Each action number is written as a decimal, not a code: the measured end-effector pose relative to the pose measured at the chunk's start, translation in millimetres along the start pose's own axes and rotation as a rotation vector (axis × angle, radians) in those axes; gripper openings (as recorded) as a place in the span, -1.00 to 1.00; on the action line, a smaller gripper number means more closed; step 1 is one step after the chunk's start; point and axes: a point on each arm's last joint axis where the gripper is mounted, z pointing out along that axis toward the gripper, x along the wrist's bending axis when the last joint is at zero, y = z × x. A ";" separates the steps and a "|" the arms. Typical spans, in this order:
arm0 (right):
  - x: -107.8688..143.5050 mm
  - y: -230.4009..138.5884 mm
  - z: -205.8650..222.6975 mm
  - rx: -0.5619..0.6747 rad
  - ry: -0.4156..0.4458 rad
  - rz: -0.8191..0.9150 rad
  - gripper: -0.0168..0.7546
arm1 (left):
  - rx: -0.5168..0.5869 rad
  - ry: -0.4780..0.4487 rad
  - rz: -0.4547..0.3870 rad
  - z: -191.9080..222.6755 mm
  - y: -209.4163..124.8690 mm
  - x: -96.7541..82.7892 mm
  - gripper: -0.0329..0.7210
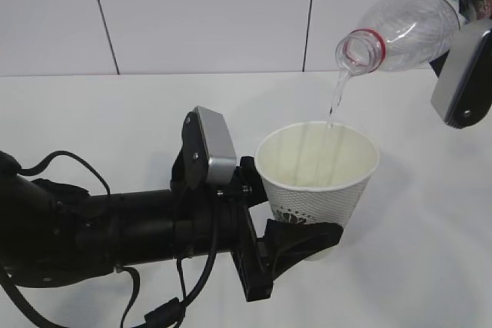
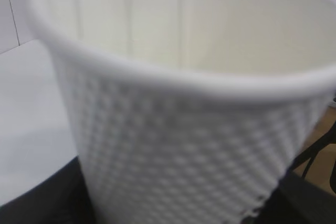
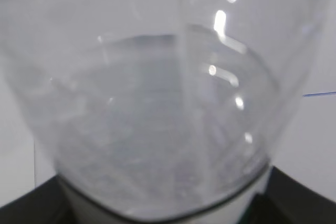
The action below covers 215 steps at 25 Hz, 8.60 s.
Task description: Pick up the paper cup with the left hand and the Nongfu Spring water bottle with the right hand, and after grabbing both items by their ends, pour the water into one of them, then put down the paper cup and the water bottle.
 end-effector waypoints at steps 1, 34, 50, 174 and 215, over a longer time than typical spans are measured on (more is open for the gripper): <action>0.0 0.0 0.0 0.000 0.000 0.000 0.23 | 0.000 0.000 0.000 0.0 0.0 0.0 0.49; 0.0 0.0 0.0 0.000 0.000 -0.002 0.23 | 0.002 0.001 0.000 0.0 -0.2 0.1 0.49; 0.0 0.0 0.0 0.000 0.000 -0.004 0.23 | 0.003 0.001 0.000 0.0 -0.3 0.1 0.49; -0.6 0.4 0.0 -0.004 -0.006 -0.038 0.23 | 0.004 0.003 -0.003 0.0 -0.4 0.3 0.49; -0.7 0.2 0.0 -0.002 -0.008 -0.041 0.23 | 0.007 0.004 -0.003 0.0 -0.6 0.3 0.49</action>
